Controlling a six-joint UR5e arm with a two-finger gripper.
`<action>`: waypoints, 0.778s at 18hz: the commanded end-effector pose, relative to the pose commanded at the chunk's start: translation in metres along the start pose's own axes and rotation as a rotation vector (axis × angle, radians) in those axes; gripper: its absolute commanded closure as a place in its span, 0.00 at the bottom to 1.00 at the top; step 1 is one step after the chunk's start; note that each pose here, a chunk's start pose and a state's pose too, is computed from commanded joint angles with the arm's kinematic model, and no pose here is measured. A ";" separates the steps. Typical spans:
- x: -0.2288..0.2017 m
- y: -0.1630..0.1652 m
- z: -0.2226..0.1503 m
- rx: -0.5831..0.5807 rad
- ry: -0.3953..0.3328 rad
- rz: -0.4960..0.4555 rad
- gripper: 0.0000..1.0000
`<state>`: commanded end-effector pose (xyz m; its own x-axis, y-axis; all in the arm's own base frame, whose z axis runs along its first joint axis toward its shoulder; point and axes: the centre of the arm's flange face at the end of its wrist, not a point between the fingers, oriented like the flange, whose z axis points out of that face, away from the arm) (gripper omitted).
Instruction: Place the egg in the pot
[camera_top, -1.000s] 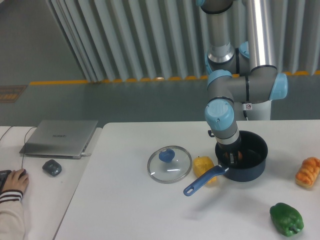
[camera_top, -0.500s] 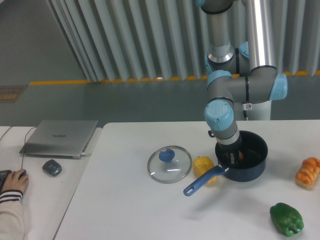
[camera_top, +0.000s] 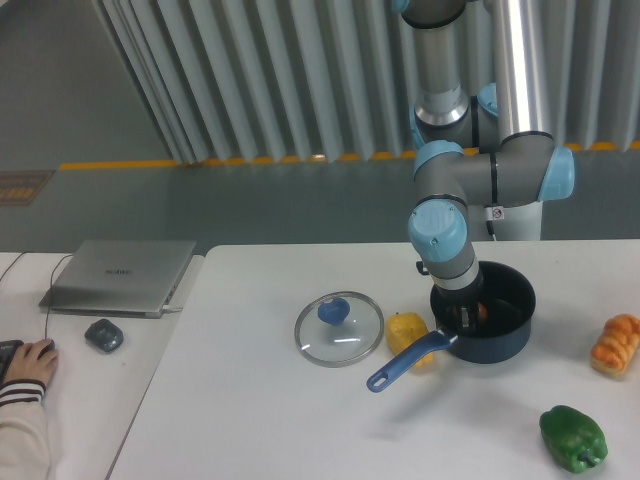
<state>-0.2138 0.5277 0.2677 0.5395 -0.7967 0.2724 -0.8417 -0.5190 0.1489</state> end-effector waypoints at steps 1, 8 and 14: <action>0.000 0.000 -0.001 0.000 -0.001 0.000 0.26; 0.000 0.000 -0.004 0.001 -0.008 0.000 0.20; -0.005 0.004 -0.029 0.013 -0.056 -0.007 0.18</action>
<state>-0.2206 0.5384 0.2949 0.5459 -0.8090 0.2179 -0.8378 -0.5281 0.1385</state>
